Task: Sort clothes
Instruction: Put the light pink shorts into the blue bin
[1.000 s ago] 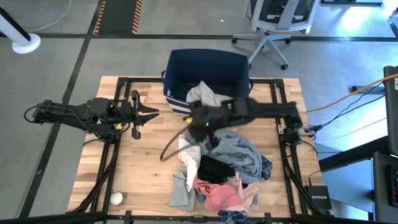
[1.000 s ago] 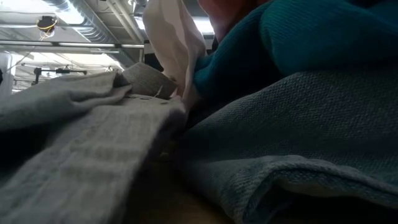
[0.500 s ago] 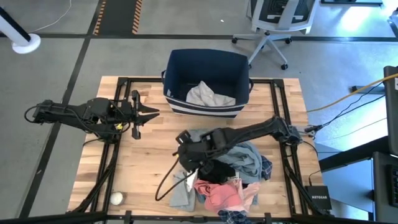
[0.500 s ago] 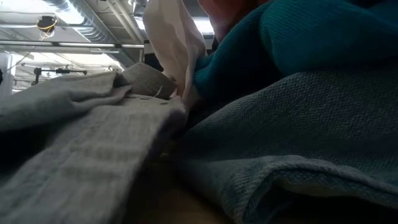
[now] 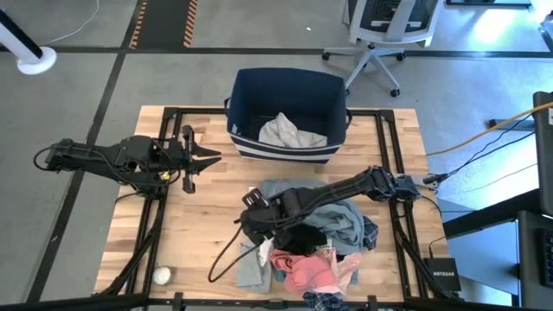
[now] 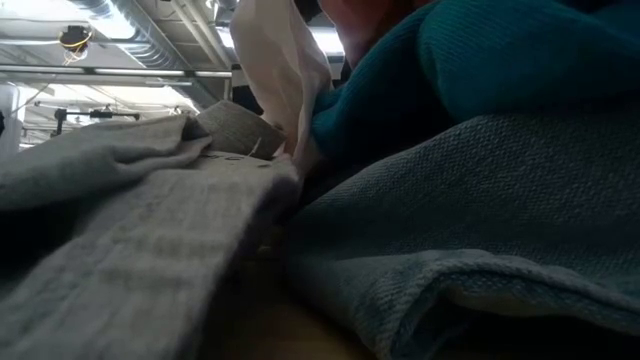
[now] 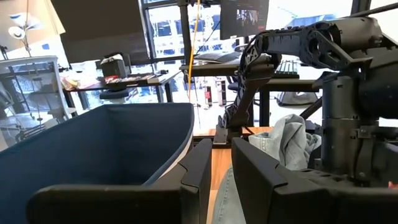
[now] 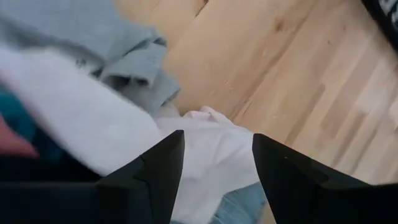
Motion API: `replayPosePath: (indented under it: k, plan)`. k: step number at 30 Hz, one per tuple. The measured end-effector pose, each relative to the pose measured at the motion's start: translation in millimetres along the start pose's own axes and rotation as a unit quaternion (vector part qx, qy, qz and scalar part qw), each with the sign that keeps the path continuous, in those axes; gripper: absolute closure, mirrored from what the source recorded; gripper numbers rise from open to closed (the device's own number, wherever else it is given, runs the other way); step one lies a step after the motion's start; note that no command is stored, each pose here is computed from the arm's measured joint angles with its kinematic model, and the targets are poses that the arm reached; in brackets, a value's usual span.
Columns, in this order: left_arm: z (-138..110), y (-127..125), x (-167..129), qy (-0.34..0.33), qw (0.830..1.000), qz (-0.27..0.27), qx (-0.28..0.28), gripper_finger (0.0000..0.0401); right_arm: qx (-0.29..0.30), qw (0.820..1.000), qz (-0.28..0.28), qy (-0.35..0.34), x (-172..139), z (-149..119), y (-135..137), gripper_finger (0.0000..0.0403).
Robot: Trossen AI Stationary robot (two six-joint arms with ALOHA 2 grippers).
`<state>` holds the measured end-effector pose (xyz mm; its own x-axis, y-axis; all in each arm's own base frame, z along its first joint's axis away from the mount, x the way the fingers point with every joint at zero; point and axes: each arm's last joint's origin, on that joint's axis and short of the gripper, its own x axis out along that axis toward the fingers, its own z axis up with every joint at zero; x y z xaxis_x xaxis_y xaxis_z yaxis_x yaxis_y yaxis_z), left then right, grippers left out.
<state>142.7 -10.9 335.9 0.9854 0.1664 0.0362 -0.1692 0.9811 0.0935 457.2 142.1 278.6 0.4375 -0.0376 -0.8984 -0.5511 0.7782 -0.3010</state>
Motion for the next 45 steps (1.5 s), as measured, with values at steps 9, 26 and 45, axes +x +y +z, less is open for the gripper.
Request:
replayPosePath:
  k: [9,26,45]
  plan:
    - [0.0,0.0,0.0,0.000,1.000,0.000,0.000,0.0342,0.102,0.994,0.039,0.010,13.6,-1.4,3.1,0.0193]
    - [-0.1,-0.1,0.1,0.000,1.000,0.000,0.000,0.0342,0.111,0.990,-0.002,0.090,31.0,-16.1,-1.8,0.0193]
    - [-0.1,0.0,0.0,0.000,1.000,0.000,0.000,0.0342,0.052,0.990,0.043,0.127,64.4,-31.8,13.1,0.0239]
